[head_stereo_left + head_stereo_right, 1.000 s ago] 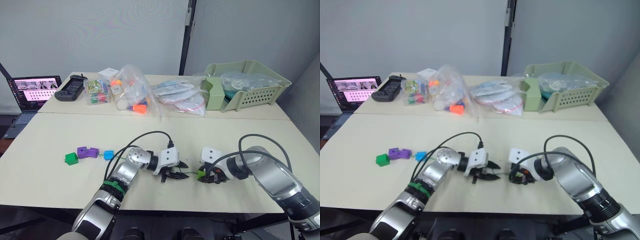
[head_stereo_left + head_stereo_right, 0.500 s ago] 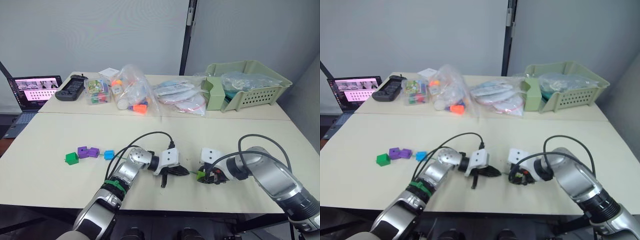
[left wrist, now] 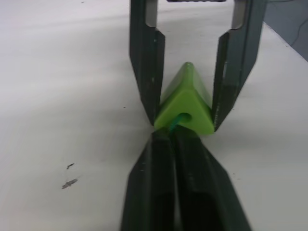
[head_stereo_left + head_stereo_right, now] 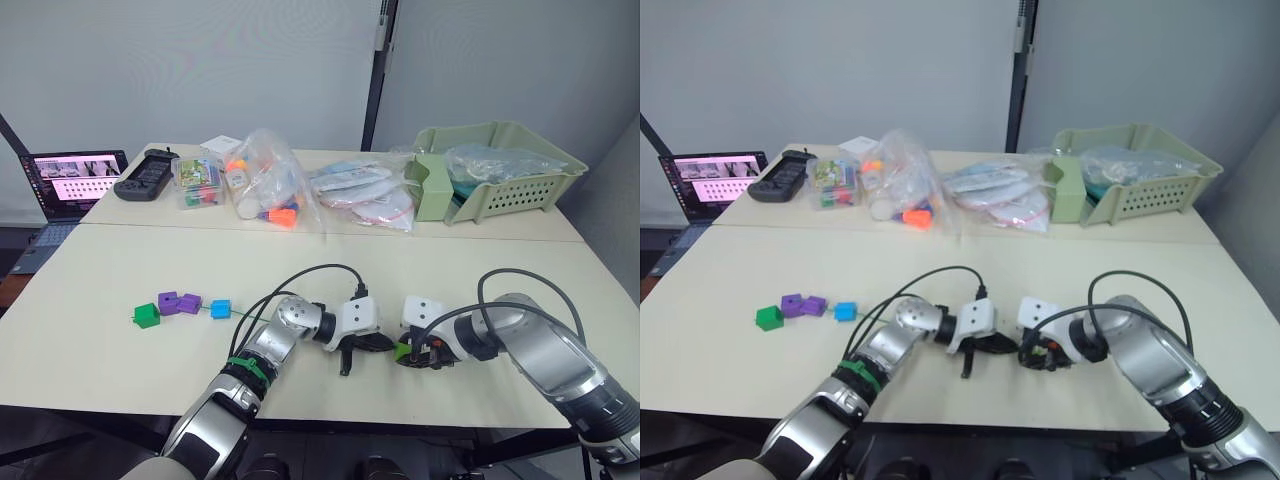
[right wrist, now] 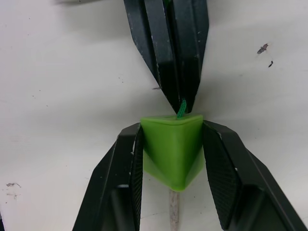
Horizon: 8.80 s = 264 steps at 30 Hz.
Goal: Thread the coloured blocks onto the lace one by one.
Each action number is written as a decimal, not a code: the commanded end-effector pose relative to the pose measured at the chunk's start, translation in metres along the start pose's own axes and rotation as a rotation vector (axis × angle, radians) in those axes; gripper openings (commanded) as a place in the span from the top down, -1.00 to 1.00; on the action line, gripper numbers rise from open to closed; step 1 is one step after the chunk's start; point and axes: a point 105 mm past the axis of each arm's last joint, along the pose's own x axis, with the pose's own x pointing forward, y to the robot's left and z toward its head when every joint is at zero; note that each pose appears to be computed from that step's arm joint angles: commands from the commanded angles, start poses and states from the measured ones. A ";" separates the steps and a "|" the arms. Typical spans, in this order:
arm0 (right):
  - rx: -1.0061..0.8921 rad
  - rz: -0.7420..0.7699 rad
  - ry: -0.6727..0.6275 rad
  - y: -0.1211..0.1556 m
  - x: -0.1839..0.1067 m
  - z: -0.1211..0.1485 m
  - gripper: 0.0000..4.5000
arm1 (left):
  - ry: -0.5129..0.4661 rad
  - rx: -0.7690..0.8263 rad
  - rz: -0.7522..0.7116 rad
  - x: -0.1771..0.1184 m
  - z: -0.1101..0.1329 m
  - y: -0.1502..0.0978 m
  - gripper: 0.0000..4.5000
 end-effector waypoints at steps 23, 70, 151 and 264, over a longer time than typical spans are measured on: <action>0.105 -0.138 -0.199 0.028 -0.068 -0.004 -1.00 | -0.066 0.100 -0.085 -0.024 0.029 -0.012 -1.00; 0.023 -0.134 -0.007 0.001 -0.030 -0.033 0.43 | 0.138 0.098 -0.092 0.029 0.010 0.000 0.39; -0.022 -0.036 -0.052 -0.001 -0.014 -0.014 1.00 | 0.737 -0.069 0.121 -0.251 -0.039 0.038 -0.98; 0.501 -0.520 -0.452 -0.027 -0.161 -0.134 -0.99 | 0.211 -0.427 1.000 -0.406 -0.049 -0.056 -1.00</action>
